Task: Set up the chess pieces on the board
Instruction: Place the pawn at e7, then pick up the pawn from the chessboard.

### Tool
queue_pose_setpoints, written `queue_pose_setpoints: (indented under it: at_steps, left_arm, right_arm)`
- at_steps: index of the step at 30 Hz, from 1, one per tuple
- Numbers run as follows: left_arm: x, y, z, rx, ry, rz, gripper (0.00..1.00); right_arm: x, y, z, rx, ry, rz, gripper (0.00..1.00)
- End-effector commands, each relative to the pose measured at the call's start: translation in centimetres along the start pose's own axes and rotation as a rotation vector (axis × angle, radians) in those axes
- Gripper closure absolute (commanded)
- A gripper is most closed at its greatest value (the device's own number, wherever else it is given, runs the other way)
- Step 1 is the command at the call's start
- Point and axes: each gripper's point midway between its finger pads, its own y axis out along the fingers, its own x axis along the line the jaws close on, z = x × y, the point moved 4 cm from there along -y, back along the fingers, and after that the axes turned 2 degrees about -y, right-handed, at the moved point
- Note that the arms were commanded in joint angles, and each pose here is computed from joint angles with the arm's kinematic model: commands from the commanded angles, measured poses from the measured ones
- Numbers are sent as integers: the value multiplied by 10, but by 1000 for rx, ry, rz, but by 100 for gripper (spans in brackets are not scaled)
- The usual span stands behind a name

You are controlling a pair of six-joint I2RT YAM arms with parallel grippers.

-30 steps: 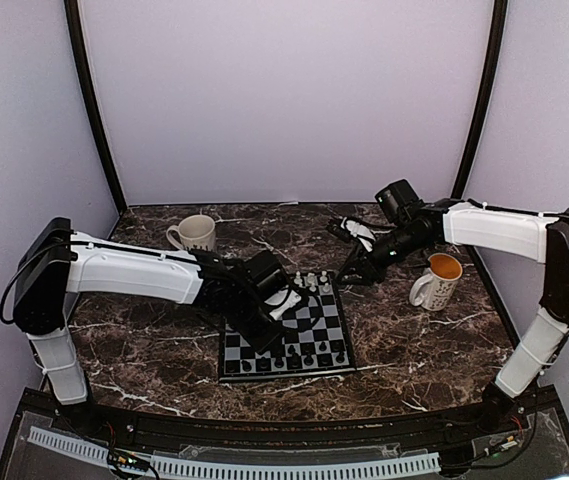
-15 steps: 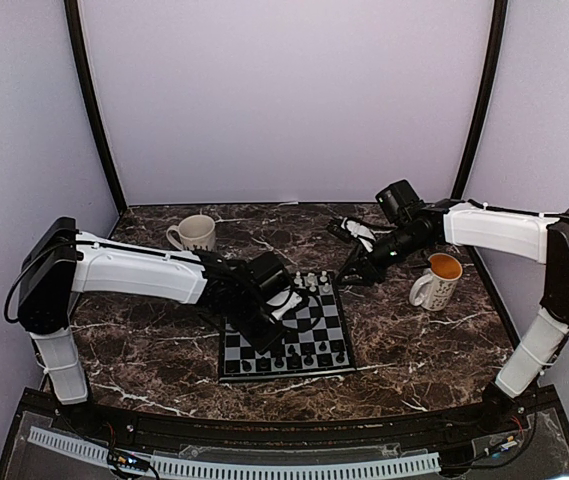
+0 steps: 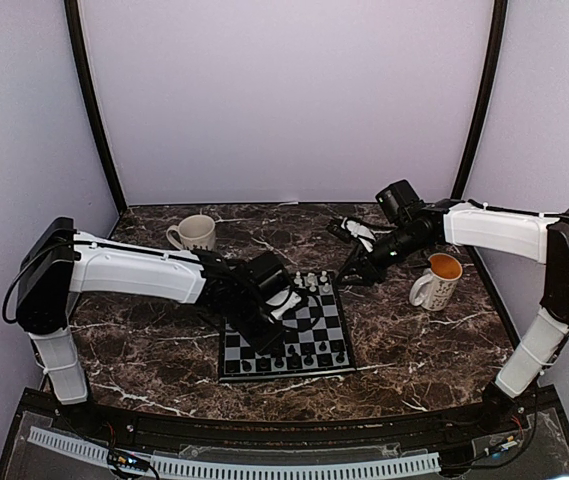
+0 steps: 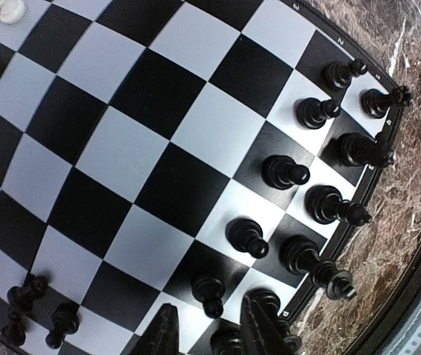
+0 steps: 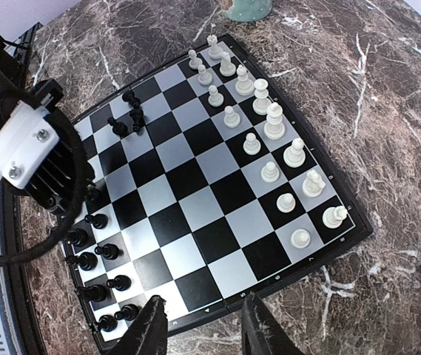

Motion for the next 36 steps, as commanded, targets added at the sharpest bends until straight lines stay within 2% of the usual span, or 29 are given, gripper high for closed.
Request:
queue_pose_setpoints:
  at_steps: [1,6,12,14,19,26,36]
  left_arm:
    - [-2,-56,-21,-145,1,-28,69]
    - [31,-73,-14,-169,-94,-163,66]
    - [66,-63,1,-109,-200,-241,75]
    - [71,-57,3,-81,-215,-261,74]
    - [76,-42,7,-27,-219,-278,70]
    - [74,-30,10,5,-212,-254,69]
    - [73,-16,12,37,-212,-231,76]
  right_arm:
    - [2,-6,-5,-26,-26,2,65]
    - [1,-6,-4,-23,-29,4,65]
    - [1,-6,-4,-24,-34,4,65]
    - [2,-6,-3,-24,-34,3,65]
    - [2,-6,-3,-23,-33,3,65]
    - [1,-5,-1,-19,-33,-1,65]
    - [1,-4,0,-16,-32,-5,65]
